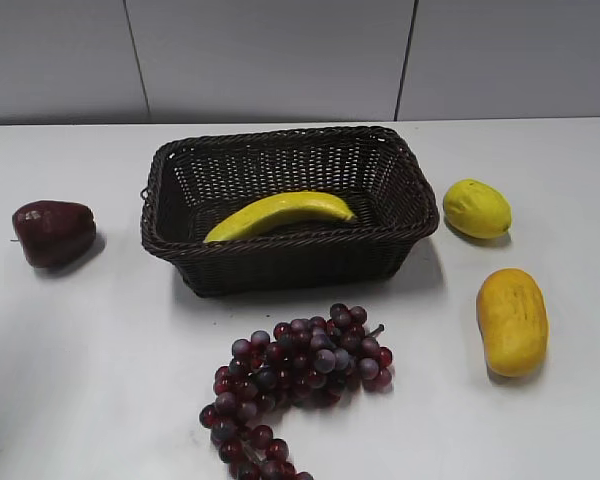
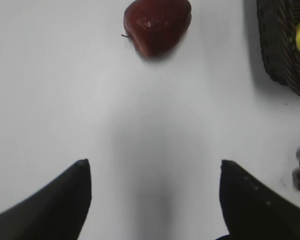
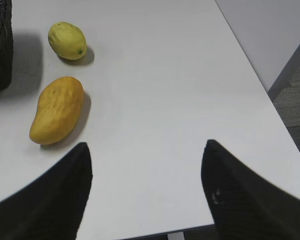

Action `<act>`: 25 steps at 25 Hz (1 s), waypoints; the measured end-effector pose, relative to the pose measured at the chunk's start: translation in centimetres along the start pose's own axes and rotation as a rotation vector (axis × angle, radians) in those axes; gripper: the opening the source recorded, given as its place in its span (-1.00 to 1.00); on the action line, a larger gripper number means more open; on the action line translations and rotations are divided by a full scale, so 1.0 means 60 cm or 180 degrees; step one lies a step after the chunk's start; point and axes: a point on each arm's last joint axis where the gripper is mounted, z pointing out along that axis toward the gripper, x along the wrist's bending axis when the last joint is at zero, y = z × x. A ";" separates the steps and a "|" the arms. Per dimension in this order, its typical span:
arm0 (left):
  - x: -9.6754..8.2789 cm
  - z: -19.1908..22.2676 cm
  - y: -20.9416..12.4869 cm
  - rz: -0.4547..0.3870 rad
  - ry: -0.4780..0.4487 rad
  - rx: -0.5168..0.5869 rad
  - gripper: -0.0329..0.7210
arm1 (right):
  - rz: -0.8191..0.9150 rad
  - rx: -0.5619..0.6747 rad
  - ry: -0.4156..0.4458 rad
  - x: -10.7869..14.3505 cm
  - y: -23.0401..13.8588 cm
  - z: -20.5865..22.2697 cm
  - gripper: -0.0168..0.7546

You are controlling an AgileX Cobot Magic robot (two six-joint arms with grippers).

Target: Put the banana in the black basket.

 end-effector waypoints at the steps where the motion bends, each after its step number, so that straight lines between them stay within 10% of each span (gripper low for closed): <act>1: -0.002 -0.003 -0.009 -0.0008 -0.0008 0.0001 0.66 | 0.0000 0.0000 0.0000 0.000 0.000 0.000 0.47; 25: -0.047 -0.029 -0.346 0.0172 0.0287 -0.1549 0.59 | 0.0000 0.0000 0.0000 0.000 0.000 0.000 0.47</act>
